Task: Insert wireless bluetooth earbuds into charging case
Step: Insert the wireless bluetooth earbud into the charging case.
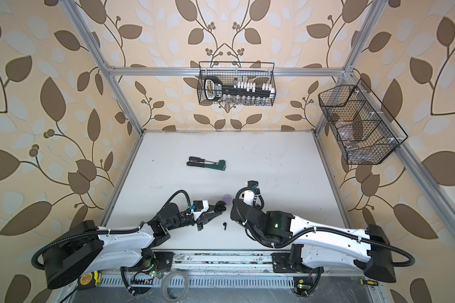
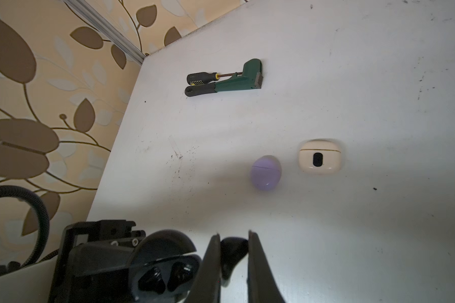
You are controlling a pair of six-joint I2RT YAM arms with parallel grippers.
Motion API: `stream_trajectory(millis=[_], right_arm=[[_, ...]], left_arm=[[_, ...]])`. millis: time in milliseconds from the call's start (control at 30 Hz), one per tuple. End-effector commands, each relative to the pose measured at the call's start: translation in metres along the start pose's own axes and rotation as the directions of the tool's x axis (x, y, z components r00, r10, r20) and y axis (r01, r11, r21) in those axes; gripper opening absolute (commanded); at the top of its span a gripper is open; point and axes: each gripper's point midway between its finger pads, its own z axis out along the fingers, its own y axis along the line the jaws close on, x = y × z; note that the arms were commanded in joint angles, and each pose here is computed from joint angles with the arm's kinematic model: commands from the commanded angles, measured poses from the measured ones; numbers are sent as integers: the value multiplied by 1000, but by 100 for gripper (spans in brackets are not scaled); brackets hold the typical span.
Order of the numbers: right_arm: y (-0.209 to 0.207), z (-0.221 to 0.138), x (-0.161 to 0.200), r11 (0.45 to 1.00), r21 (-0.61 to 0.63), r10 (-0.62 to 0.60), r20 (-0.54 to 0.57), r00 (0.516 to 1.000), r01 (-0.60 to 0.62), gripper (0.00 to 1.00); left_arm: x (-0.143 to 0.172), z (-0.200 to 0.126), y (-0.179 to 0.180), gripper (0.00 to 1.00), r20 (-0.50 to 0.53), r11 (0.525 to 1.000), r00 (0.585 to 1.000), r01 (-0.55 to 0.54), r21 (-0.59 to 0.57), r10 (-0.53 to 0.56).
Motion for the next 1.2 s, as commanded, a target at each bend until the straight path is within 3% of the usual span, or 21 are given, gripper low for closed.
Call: stream_trajectory(millis=[0, 567, 1167], right_arm=[[16, -8, -15, 999, -40, 34, 104, 994, -30, 14], [39, -10, -9, 995, -98, 21, 162, 987, -5, 13], [42, 2, 3, 997, -76, -12, 167, 986, 25, 13]], left_arm=[[-43, 4, 6, 0, 140, 1000, 990, -15, -26, 18], [-56, 3, 6, 0, 179, 999, 983, 30, -28, -24], [-67, -1, 4, 0, 207, 998, 976, 67, -13, -63]])
